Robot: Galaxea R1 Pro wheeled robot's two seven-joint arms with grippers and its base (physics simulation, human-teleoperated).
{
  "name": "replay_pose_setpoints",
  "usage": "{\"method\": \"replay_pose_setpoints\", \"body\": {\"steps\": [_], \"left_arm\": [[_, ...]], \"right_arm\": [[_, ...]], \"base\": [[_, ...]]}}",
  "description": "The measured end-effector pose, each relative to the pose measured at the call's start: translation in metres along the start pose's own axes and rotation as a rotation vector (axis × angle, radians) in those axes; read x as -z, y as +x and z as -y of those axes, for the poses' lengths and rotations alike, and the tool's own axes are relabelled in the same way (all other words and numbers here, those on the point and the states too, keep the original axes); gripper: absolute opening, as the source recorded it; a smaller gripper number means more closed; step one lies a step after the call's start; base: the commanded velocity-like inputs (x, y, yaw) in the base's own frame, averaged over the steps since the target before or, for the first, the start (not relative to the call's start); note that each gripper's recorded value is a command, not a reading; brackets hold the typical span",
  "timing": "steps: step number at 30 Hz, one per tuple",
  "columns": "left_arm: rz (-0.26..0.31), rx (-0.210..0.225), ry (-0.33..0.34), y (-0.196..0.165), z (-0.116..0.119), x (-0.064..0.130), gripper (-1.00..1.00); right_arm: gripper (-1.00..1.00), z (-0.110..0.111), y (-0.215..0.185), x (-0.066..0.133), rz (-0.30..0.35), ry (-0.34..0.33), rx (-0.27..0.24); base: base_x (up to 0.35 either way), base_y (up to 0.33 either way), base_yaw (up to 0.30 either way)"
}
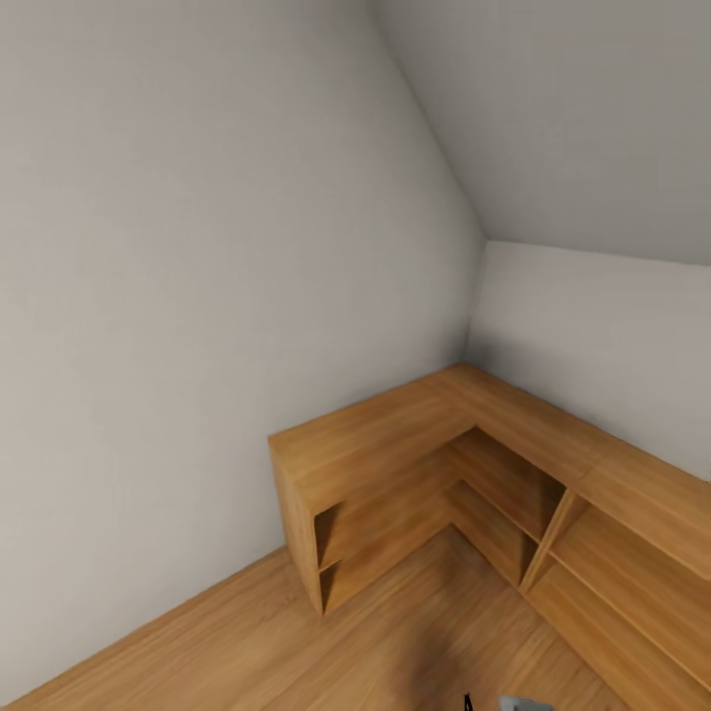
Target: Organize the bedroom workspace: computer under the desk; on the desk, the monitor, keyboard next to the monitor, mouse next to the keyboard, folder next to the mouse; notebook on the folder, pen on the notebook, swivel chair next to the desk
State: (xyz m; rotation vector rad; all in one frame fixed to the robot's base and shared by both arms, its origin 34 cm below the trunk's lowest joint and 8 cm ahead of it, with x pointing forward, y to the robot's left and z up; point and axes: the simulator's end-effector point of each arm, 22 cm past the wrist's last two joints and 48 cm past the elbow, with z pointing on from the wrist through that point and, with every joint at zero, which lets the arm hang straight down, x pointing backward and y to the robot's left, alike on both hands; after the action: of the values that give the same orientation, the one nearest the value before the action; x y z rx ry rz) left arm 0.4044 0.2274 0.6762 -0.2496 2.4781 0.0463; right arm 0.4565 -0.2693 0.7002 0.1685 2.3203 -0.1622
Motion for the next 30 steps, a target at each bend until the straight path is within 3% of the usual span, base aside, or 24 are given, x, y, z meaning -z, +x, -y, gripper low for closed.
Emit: {"method": "replay_pose_setpoints", "body": {"steps": [23, 30], "left_arm": [[0.007, 0.001, 0.001, -0.0030, 0.0004, 0.0002, 1.00], [0.007, 0.001, 0.001, -0.0031, 0.0004, 0.0004, 1.00]], "right_arm": [[1.00, -0.0020, -0.0031, 0.0004, 0.007, -0.003, -0.001], [1.00, -0.0024, -0.0031, 0.0007, 0.007, -0.004, -0.001]], "base": [[0.007, 0.001, -0.251], [0.147, 0.099, -0.269]]}}
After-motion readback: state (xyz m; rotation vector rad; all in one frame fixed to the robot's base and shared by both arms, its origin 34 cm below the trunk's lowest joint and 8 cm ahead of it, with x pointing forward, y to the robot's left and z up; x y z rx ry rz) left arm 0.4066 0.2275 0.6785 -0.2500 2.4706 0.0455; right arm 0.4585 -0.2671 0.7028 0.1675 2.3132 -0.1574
